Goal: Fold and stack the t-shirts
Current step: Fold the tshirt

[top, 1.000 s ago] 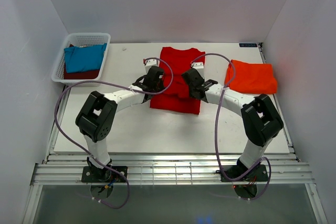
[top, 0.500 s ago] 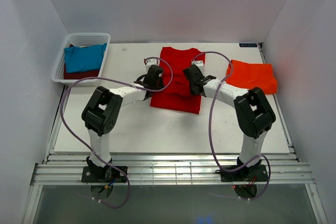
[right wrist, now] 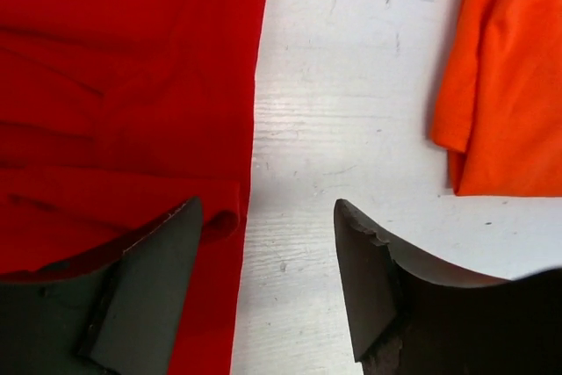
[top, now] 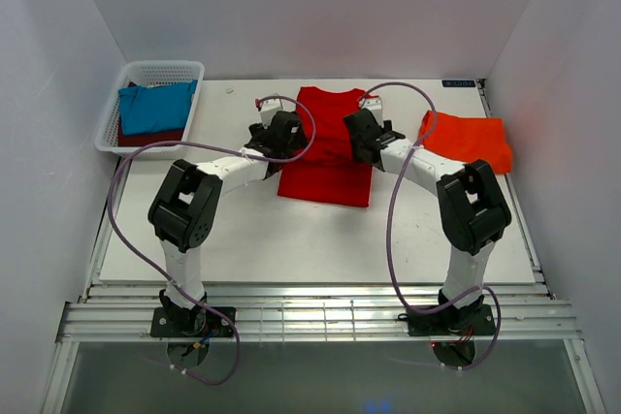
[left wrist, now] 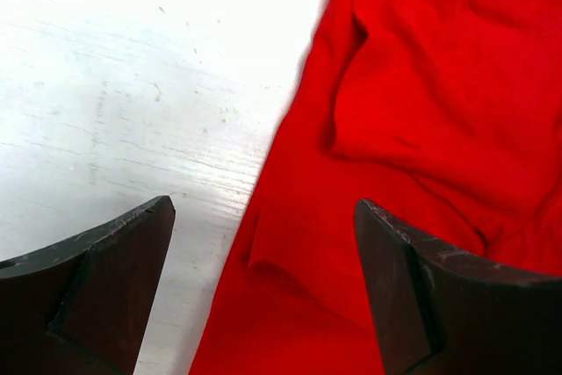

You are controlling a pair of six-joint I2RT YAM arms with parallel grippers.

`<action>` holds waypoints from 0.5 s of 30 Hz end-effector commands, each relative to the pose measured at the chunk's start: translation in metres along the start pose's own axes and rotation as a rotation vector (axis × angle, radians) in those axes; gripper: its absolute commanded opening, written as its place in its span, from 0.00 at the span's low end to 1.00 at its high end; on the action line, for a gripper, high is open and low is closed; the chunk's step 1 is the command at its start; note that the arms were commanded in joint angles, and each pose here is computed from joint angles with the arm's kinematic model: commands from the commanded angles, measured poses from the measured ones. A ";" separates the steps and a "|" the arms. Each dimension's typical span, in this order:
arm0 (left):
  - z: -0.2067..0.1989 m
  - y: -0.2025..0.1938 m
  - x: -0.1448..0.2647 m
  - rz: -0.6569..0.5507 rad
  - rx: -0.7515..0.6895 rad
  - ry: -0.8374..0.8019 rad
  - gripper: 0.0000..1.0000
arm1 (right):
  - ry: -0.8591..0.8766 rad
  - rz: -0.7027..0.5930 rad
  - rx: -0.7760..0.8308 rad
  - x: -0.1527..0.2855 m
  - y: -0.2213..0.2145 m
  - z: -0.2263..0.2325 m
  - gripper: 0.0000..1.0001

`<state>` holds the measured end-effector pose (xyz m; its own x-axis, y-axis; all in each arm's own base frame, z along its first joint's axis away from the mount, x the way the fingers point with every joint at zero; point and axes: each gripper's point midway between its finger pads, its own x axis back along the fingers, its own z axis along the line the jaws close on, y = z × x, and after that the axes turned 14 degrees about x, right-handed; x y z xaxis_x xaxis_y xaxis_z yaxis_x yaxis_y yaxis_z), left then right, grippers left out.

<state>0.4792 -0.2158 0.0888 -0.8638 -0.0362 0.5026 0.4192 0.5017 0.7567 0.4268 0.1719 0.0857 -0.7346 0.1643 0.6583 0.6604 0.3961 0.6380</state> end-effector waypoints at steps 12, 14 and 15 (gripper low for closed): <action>-0.067 -0.062 0.083 0.144 0.058 -0.255 0.00 | 0.415 -0.186 -0.034 0.054 0.019 0.048 0.08; -0.071 -0.080 0.084 0.182 0.061 -0.265 0.00 | 0.510 -0.178 -0.024 0.052 0.017 0.069 0.08; -0.067 -0.092 0.080 0.209 0.055 -0.255 0.00 | 0.534 -0.193 -0.029 0.052 0.023 0.075 0.08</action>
<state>0.3962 -0.3097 0.1016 -0.8373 0.2291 0.4964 0.5393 0.4945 0.6816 0.3928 0.2182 0.1029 -0.7163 -0.2142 0.6641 0.5684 0.3729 0.7334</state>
